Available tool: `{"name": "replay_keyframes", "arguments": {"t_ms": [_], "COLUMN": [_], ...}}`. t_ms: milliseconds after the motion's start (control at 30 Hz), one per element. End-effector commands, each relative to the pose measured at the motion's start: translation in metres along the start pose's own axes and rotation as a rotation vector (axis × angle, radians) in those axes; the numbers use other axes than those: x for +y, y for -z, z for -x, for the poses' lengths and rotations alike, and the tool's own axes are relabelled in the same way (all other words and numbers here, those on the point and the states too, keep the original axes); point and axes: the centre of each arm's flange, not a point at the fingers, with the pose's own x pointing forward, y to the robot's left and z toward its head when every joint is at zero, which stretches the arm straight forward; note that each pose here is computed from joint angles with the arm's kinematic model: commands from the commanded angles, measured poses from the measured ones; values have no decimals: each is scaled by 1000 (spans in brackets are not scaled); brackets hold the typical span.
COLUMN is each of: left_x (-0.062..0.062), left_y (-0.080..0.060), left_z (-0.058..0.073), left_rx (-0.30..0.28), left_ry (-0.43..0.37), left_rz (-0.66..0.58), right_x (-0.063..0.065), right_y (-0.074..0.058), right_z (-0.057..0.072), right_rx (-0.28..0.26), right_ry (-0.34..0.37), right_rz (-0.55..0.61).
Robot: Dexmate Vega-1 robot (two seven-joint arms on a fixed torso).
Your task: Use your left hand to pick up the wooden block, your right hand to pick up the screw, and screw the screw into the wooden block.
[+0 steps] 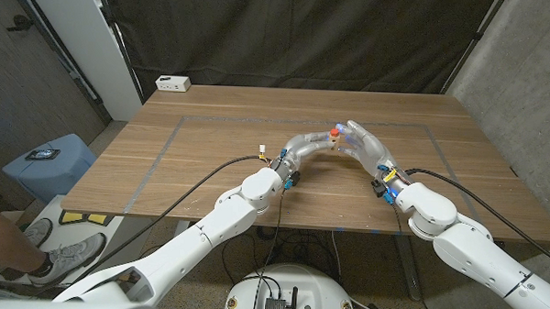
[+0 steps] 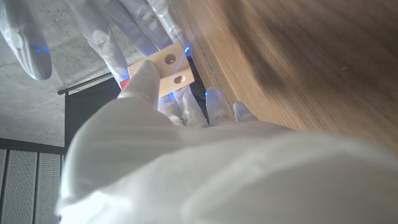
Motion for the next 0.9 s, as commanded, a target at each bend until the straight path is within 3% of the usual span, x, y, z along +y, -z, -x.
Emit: {"name": "replay_keyframes", "arguments": {"t_ms": [33, 900], "left_x": [0, 3], "left_y": [0, 2], "left_z": [-3, -6], "left_rx": [4, 8], "left_ry": [2, -5], "left_rz": [3, 7], "right_x": [2, 4], "right_y": [2, 5], "right_z": [0, 4], "right_rx": [6, 15], "right_ry": [-4, 14], "right_rz": [-8, -16]}}
